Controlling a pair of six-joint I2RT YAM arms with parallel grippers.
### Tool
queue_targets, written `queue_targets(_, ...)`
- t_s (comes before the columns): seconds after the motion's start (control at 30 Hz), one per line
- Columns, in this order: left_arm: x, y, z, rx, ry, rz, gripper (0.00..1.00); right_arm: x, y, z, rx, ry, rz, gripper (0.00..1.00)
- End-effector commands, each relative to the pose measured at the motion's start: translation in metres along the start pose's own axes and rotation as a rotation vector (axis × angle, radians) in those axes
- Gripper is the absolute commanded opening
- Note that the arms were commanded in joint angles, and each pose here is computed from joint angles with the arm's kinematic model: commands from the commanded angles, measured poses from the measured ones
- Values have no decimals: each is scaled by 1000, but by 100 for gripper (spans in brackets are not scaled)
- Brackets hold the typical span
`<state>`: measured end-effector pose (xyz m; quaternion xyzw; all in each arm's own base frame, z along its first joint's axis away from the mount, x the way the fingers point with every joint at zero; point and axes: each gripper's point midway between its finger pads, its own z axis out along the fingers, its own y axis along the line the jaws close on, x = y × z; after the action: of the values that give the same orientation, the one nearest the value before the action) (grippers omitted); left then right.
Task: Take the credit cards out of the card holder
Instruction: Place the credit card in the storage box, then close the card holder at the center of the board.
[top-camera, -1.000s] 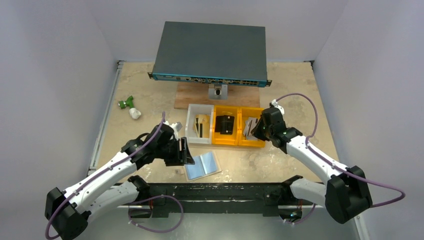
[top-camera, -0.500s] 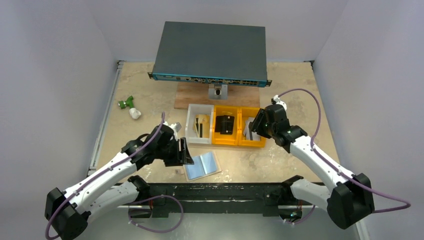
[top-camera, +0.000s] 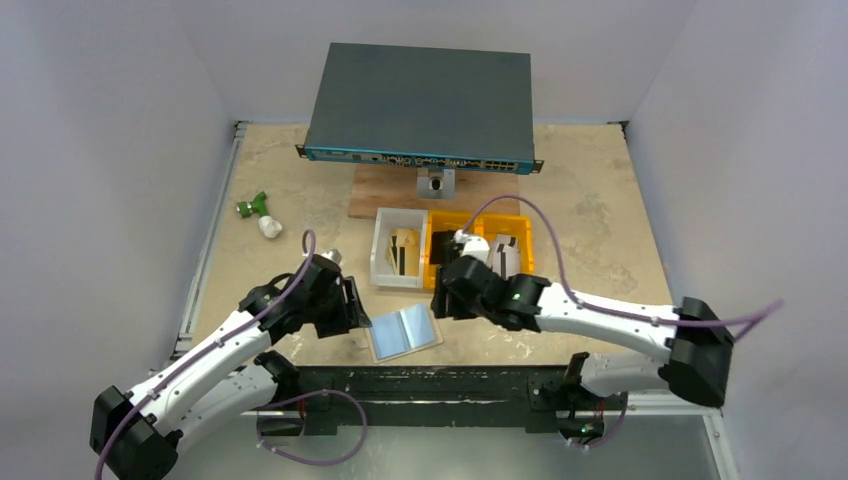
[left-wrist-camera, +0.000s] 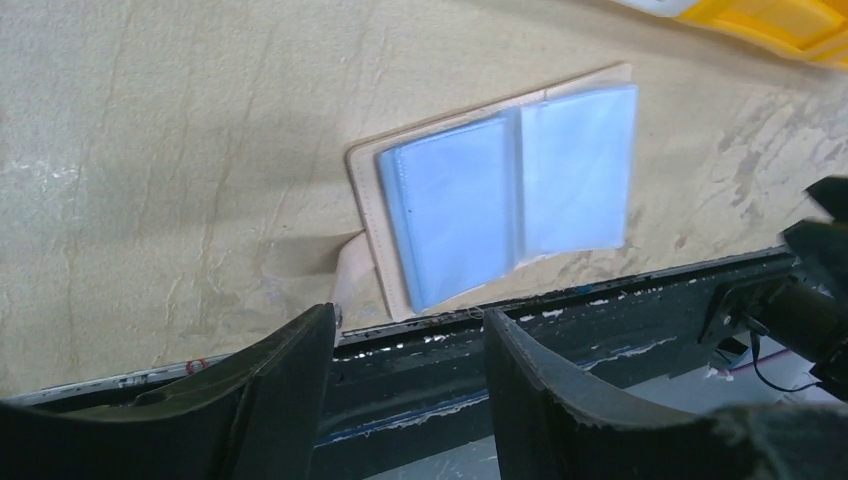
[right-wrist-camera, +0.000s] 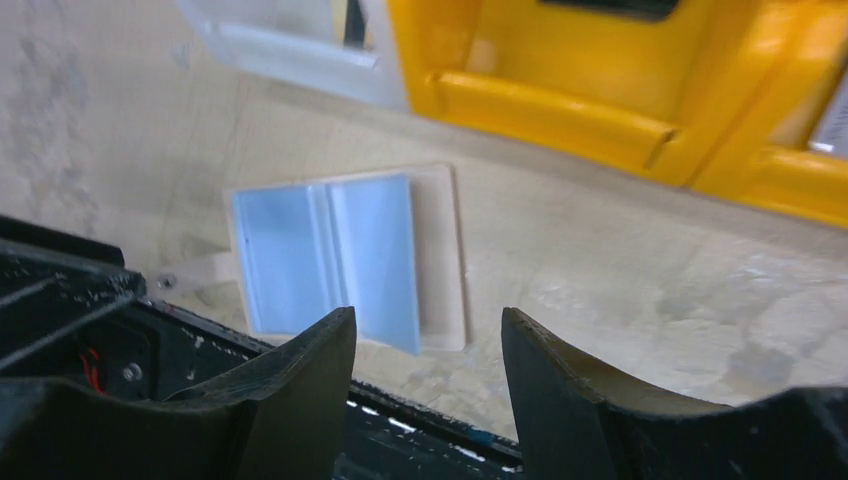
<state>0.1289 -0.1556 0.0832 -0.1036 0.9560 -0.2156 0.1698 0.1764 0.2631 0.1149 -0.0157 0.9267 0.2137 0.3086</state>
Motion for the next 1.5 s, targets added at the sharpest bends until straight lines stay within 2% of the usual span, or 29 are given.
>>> queue_targets(0.0, -1, 8, 4, -18, 2, -56, 54, 13, 50, 10, -12, -14, -38, 57)
queue_targets(0.1, 0, 17, 10, -30, 23, -92, 48, 33, 78, 20, -11, 16, -110, 60)
queue_targets(0.37, 11, 30, 29, -35, 67, -149, 41, 73, 120, 43, -9, 70, -234, 63)
queue_targets(0.6, 14, 33, 39, -36, 75, -171, 33, 93, 118, 63, 88, 81, -328, 68)
queue_targets(0.97, 14, 37, 49, -60, 93, -183, 2, 108, 108, 86, 162, 97, -403, 70)
queue_targets(1.1, 14, 37, 51, -60, 102, -182, 0, 114, 104, 91, 182, 110, -423, 70)
queue_targets(1.27, 12, 36, 51, -56, 103, -180, 0, 119, 101, 91, 178, 127, -402, 58)
queue_targets(1.33, 11, 35, 51, -57, 103, -176, 0, 122, 106, 88, 143, 143, -379, 48)
queue_targets(1.4, 11, 35, 51, -58, 103, -172, 0, 122, 109, 85, 119, 145, -367, 46)
queue_targets(1.47, 11, 35, 51, -58, 106, -171, 0, 120, 111, 83, 109, 143, -355, 37)
